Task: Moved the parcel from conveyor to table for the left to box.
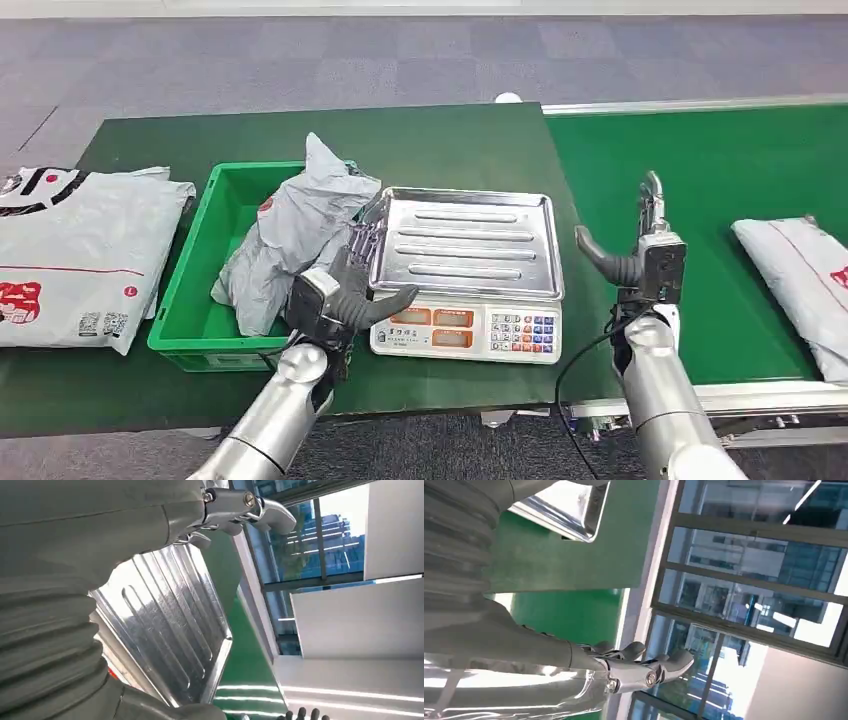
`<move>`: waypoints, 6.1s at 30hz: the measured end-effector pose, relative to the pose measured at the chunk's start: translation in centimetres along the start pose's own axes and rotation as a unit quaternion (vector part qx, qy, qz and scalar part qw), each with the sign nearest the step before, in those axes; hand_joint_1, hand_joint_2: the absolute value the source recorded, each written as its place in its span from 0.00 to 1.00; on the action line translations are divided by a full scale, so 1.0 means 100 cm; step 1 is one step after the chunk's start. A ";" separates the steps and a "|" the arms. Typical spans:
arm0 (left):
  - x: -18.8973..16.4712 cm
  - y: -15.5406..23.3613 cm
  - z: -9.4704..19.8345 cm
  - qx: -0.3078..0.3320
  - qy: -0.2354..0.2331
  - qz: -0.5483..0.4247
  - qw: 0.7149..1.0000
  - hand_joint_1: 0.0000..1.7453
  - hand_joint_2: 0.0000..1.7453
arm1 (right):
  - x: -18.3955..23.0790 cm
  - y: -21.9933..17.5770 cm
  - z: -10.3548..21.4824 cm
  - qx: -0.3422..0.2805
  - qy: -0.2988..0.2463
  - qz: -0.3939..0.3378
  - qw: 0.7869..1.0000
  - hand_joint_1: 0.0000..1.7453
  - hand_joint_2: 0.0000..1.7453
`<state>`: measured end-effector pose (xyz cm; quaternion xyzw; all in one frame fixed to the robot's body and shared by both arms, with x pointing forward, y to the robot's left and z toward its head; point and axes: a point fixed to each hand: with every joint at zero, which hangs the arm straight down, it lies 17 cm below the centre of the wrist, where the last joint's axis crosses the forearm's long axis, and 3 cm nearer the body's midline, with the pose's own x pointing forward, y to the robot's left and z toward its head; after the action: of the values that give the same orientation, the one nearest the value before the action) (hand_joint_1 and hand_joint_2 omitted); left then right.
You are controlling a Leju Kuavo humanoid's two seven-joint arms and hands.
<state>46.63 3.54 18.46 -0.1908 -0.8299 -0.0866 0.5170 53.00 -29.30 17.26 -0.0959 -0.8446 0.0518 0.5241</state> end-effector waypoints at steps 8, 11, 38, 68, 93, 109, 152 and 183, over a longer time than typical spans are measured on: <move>0.000 -0.002 0.000 -0.003 0.000 0.001 1.000 0.00 1.00 | -0.005 -0.001 0.002 0.004 0.006 0.006 1.000 0.00 1.00; 0.001 -0.003 0.000 -0.006 0.000 0.004 1.000 0.00 1.00 | -0.007 -0.001 0.003 0.005 0.008 0.007 1.000 0.00 1.00; 0.001 -0.006 0.000 -0.012 -0.001 0.007 1.000 0.00 1.00 | -0.010 -0.005 0.004 0.005 0.012 0.015 1.000 0.00 1.00; 0.001 -0.018 0.002 -0.044 0.001 0.027 0.999 0.00 1.00 | -0.010 -0.004 0.000 0.009 0.010 0.025 1.000 0.00 1.00; -0.001 -0.016 0.004 -0.049 0.005 0.027 0.998 0.00 1.00 | -0.056 -0.076 -0.004 -0.037 0.079 0.250 0.964 0.00 1.00; -0.004 -0.020 0.006 -0.063 0.012 0.020 0.998 0.00 1.00 | -0.156 -0.217 0.073 -0.065 0.379 0.415 0.825 0.00 1.00; -0.005 -0.028 0.005 -0.074 0.017 0.020 0.997 0.00 1.00 | -0.209 -0.237 0.177 0.010 0.588 0.384 0.712 0.00 1.00; -0.007 -0.034 0.005 -0.072 0.023 0.026 0.997 0.00 1.00 | -0.212 -0.223 0.172 0.021 0.587 0.310 0.748 1.00 1.00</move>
<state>45.15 0.45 17.75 -0.2473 -0.8043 -0.1372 0.5227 44.37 -55.41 -4.82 -0.3530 -0.2929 0.1628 0.8735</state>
